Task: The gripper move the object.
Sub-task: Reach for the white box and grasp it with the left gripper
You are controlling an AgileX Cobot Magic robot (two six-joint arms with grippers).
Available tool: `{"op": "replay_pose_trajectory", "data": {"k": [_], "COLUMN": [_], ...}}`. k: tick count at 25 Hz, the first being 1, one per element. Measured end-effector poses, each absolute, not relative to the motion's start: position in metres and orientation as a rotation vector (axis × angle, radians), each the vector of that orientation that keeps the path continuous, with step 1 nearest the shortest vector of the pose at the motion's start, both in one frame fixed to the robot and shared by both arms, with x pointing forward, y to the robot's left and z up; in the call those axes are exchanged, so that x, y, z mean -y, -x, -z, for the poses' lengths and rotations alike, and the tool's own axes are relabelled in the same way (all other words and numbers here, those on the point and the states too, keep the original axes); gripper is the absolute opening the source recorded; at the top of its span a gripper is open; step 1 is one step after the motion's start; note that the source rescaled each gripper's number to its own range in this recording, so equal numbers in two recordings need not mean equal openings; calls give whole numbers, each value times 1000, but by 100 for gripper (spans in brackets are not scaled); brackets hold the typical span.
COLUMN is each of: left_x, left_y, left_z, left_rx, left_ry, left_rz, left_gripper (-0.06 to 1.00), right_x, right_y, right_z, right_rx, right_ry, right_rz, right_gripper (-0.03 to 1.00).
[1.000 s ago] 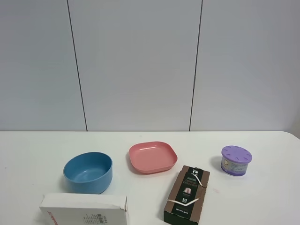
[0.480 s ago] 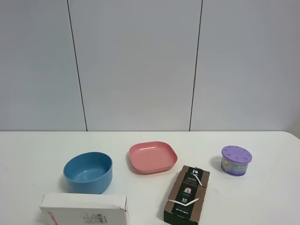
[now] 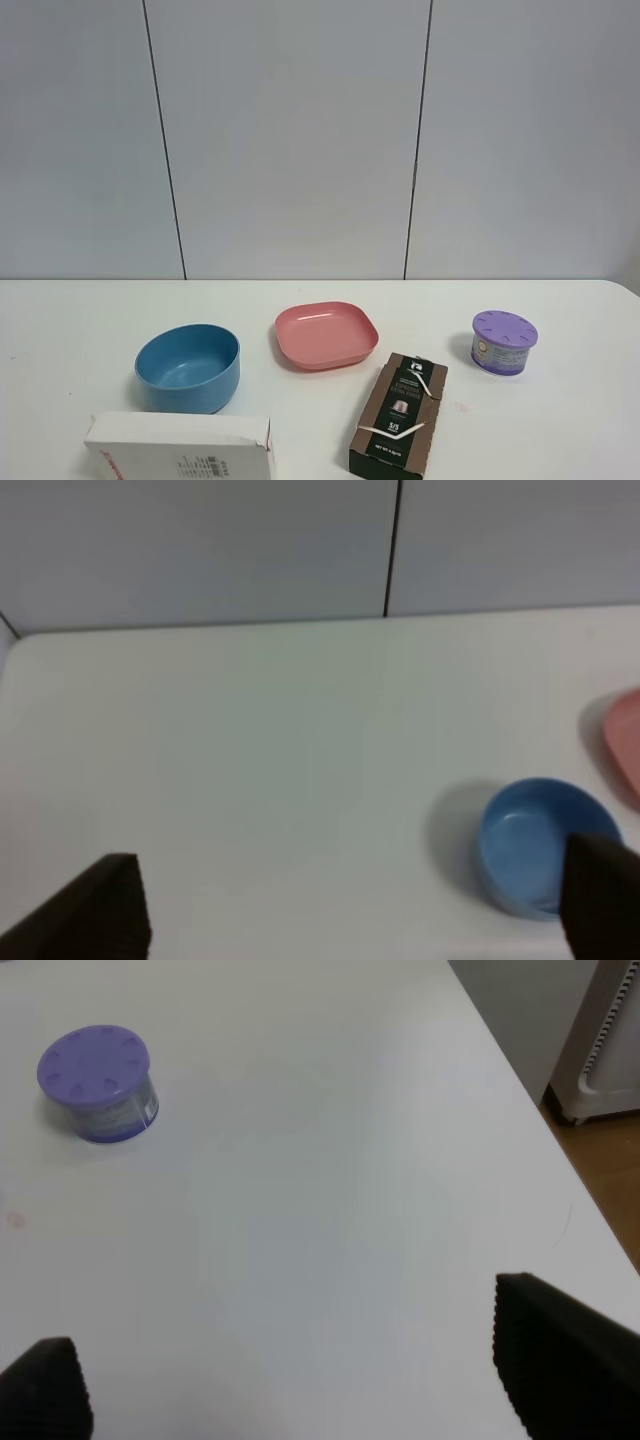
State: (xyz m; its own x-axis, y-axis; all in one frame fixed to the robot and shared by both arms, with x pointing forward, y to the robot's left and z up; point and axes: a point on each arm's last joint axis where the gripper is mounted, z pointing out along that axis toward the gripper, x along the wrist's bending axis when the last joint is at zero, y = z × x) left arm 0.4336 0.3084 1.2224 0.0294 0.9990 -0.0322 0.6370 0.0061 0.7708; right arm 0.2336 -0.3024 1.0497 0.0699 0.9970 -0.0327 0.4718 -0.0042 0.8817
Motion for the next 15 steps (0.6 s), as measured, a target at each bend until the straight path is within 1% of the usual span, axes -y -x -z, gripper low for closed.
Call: {"op": "replay_pose_trajectory", "data": {"k": [3,7,11,15], "left_x": [-303,-272,-228,-189], "left_y": [-479,-519,-533,-527], "left_z": [-1209,-1187,-1155,-1125], "left_rx": [-1678,-1523,-1260,-954], "left_ry": [-1828,-2094,-2430,-2676], "left_rz": [-694,-622,-478,-400], "left_gripper": [100,100,100,100], "right_x": [302,302,302,302], "right_y": [-234,-234,-234,-234], "right_z": [-1050,-1050,-1050,-1050], "right_rx": [-1505,-1505,-1505,-1505], "right_ry": [-1583,-1583,-1583,-1583], "right_rz": [-867,-867,-867,-867], "right_gripper": [100,100,100,100]}}
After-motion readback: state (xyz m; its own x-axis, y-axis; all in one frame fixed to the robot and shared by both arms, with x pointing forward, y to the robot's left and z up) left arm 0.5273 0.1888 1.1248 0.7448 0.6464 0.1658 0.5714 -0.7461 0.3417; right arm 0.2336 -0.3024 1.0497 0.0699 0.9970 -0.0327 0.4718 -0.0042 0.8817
